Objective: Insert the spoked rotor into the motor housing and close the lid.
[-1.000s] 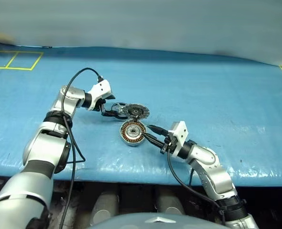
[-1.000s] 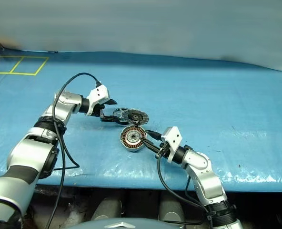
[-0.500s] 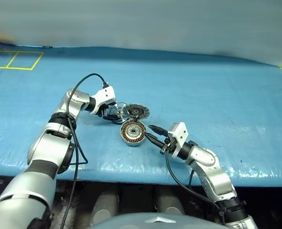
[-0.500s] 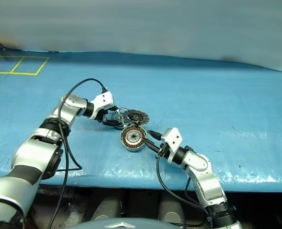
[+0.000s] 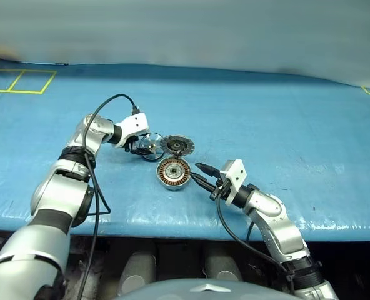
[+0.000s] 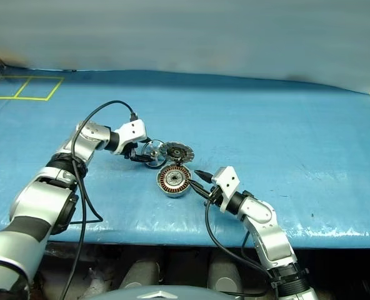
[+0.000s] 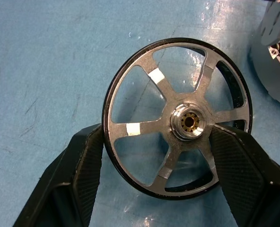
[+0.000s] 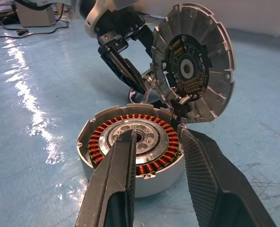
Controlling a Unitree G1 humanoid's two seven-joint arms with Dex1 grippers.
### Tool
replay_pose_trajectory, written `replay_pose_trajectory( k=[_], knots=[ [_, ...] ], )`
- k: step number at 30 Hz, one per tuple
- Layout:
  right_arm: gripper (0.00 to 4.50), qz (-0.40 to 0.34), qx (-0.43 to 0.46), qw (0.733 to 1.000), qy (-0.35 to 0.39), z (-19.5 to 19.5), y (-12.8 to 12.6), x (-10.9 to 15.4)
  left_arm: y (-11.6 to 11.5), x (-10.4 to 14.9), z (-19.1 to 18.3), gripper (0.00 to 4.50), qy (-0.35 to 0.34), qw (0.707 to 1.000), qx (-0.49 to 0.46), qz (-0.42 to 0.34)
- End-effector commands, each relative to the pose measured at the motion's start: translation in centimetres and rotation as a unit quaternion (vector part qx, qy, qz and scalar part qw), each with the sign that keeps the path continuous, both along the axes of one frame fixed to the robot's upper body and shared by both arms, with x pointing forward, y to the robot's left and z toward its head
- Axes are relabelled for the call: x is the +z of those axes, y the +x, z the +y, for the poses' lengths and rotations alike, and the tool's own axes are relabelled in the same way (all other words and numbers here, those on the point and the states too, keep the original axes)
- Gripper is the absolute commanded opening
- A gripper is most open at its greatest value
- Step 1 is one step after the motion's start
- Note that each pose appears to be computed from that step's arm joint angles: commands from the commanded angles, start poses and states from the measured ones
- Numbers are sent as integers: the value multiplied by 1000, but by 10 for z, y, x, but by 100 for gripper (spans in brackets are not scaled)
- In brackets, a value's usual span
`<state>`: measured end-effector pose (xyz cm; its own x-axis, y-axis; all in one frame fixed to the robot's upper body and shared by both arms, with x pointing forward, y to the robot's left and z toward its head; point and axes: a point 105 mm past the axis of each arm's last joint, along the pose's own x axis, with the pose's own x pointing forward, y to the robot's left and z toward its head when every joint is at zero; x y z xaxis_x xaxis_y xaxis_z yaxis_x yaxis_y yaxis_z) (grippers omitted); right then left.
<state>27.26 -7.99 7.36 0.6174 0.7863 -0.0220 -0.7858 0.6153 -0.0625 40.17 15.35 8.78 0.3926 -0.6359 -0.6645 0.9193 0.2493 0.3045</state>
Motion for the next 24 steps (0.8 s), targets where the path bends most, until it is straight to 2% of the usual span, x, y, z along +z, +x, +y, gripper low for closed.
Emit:
replay_pose_trajectory(
  k=[1, 7, 10, 18, 24],
  knots=[
    [159, -13, -6, 1000, 15, -4, 1, 9, -5, 1, 24, 314, 16, 1000, 11, 9],
    [159, -3, -7, 1000, 28, -9, 3, 6, -18, 16, 47, 314, 12, 1000, -12, 21],
    [159, 15, 5, 1000, 27, -10, 4, 1, -31, 23, 51, 314, -21, 999, -29, 41],
    [159, 45, 27, 998, 17, -16, 4, -9, -61, 37, 42, 314, -88, 992, -64, 62],
    [159, 54, 28, 998, 19, -19, 5, -14, -79, 31, 24, 314, -109, 985, -95, 92]
  ],
)
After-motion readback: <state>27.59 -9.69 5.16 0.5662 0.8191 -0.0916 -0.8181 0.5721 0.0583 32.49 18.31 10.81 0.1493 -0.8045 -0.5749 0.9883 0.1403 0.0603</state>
